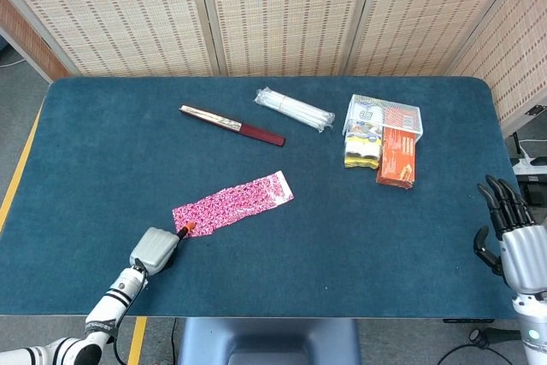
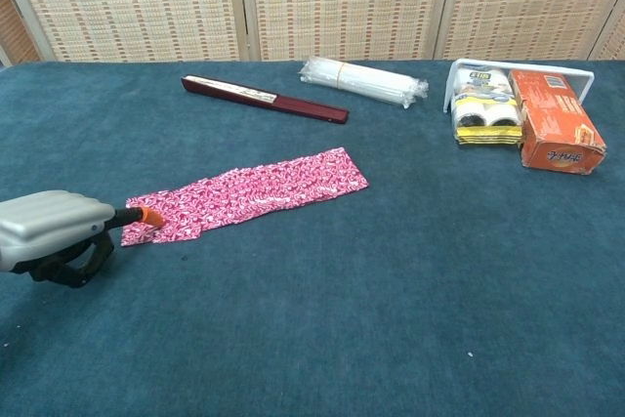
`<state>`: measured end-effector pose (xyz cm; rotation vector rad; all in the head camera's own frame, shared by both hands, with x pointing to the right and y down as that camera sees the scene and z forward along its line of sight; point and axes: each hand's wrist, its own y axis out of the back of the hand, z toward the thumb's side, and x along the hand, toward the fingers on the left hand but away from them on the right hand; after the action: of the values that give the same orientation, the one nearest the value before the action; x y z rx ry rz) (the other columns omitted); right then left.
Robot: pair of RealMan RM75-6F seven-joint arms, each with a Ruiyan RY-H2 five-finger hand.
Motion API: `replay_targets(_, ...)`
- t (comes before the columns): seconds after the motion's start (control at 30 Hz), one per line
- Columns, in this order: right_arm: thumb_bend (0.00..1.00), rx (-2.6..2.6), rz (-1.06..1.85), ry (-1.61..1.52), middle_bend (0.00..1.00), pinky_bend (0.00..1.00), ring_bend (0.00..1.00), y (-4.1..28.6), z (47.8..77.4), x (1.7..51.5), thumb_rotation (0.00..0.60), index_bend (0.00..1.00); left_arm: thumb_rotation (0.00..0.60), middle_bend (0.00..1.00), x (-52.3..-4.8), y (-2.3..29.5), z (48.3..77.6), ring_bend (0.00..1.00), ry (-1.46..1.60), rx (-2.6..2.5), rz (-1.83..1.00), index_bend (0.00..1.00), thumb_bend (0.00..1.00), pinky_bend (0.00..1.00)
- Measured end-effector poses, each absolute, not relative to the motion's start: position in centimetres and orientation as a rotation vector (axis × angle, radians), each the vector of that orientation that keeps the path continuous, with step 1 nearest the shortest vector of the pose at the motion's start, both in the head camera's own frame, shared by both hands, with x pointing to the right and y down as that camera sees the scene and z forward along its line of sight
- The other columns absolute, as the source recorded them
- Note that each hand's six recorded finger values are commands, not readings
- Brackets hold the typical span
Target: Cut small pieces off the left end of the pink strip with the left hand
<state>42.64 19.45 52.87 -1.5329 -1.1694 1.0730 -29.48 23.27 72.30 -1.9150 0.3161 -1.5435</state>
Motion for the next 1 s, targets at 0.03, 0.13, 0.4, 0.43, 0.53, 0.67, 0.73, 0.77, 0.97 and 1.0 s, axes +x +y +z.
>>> replay_targets(0.03,0.77,-1.534,1.074,-1.168,0.0,0.17,0.0,19.5,52.9,42.6,0.6,0.0,0.6,0.72,-29.6,23.3,72.2,0.79,0.318,-1.911,-1.549,0.15,0.83,0.69)
replay_targets(0.13,0.77,-1.537,1.076,-1.164,0.0,0.17,0.0,19.5,52.9,42.6,0.6,0.0,0.6,0.72,-30.1,23.2,72.1,0.79,0.323,-1.898,-1.566,0.16,0.83,0.69)
replay_targets(0.4,0.77,-1.544,1.081,-1.155,0.0,0.17,0.0,19.5,53.1,42.5,0.6,0.0,0.6,0.72,-31.7,23.2,71.6,0.79,0.337,-1.861,-1.614,0.17,0.83,0.69)
replay_targets(0.43,0.77,-1.545,1.082,-1.153,0.0,0.17,0.0,19.5,53.1,42.5,0.6,0.0,0.6,0.72,-32.0,23.2,71.5,0.79,0.339,-1.856,-1.622,0.17,0.83,0.69)
replay_targets(0.53,0.77,-1.55,1.084,-1.147,0.0,0.17,0.0,19.6,53.1,42.5,0.6,0.0,0.6,0.72,-32.9,23.3,71.3,0.79,0.344,-1.839,-1.646,0.18,0.83,0.69)
replay_targets(0.67,0.77,-1.55,1.084,-1.144,0.0,0.17,0.0,19.6,53.2,42.4,0.6,0.0,0.6,0.72,-34.3,23.6,70.9,0.79,0.352,-1.813,-1.682,0.18,0.83,0.69)
replay_targets(0.73,0.77,-1.551,1.084,-1.143,0.0,0.17,0.0,19.6,53.2,42.4,0.6,0.0,0.6,0.72,-35.1,23.7,70.6,0.79,0.361,-1.798,-1.702,0.19,0.83,0.69)
replay_targets(0.77,0.77,-1.551,1.085,-1.143,0.0,0.17,0.0,19.6,53.2,42.4,0.6,0.0,0.6,0.72,-35.4,23.7,70.5,0.79,0.366,-1.792,-1.71,0.19,0.83,0.69)
replay_targets(0.97,0.77,-1.556,1.093,-1.132,0.0,0.17,0.0,19.6,53.4,42.3,0.6,0.0,0.6,0.72,-36.7,22.7,69.8,0.79,0.428,-1.728,-1.741,0.2,0.83,0.69)
replay_targets(1.0,0.77,-1.555,1.093,-1.132,0.0,0.17,0.0,19.6,53.4,42.3,0.6,0.0,0.6,0.72,-36.7,22.4,69.6,0.79,0.445,-1.713,-1.737,0.19,0.83,0.69)
